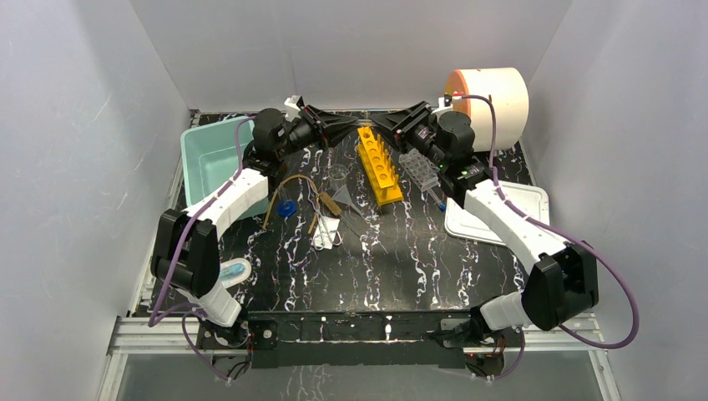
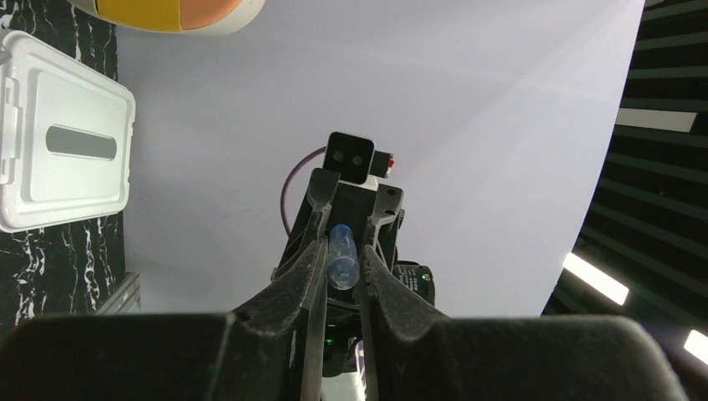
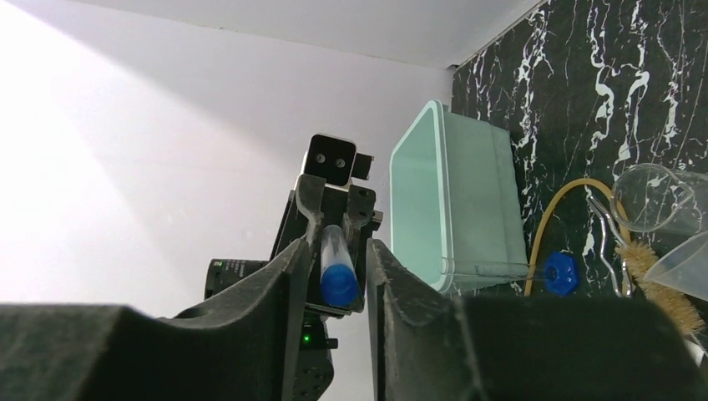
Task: Organize the chemistry lab equipment
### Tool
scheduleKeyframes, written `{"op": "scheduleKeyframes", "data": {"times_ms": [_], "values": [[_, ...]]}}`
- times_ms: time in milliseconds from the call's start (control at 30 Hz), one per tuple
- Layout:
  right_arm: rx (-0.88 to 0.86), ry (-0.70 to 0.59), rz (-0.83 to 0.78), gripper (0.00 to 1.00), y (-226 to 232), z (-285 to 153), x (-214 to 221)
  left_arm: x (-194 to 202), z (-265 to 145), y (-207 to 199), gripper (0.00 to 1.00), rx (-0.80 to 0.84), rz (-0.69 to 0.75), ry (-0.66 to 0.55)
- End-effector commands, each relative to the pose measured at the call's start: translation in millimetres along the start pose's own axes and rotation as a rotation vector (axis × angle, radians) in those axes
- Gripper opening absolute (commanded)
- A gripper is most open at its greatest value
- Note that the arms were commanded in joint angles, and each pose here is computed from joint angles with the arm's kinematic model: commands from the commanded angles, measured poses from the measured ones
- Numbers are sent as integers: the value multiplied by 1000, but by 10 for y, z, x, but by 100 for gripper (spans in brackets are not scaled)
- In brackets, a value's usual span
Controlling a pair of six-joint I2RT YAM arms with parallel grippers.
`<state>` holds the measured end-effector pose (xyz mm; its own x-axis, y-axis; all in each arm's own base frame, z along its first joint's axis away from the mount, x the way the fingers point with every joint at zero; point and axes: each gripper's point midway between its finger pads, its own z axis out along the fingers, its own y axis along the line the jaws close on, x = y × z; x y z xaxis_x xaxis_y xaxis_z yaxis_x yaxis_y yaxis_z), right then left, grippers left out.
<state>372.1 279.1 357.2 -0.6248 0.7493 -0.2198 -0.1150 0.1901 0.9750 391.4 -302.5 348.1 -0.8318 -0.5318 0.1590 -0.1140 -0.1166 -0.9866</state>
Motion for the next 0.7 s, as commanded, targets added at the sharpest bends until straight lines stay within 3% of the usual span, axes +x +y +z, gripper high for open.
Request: {"op": "scheduleKeyframes", "data": {"times_ms": [0, 300, 333, 500, 600, 667], "values": [[-111, -11, -4, 36, 407, -13, -51, 199, -123, -343, 0, 95, 38, 43], [-53, -25, -33, 20, 301, 4, -73, 196, -113, -297, 0, 89, 23, 54], [-50, -27, -41, 19, 305, -2, -79, 197, -111, -292, 5, 89, 25, 57], [2, -52, -159, 17, 243, -31, -151, 175, -108, -235, 54, 59, 48, 66], [76, -58, -311, 18, 145, -41, -251, 108, -153, -120, 72, -1, 84, 64], [121, -69, -427, 18, 76, -68, -321, 52, -216, -67, 76, -24, 115, 61]]}}
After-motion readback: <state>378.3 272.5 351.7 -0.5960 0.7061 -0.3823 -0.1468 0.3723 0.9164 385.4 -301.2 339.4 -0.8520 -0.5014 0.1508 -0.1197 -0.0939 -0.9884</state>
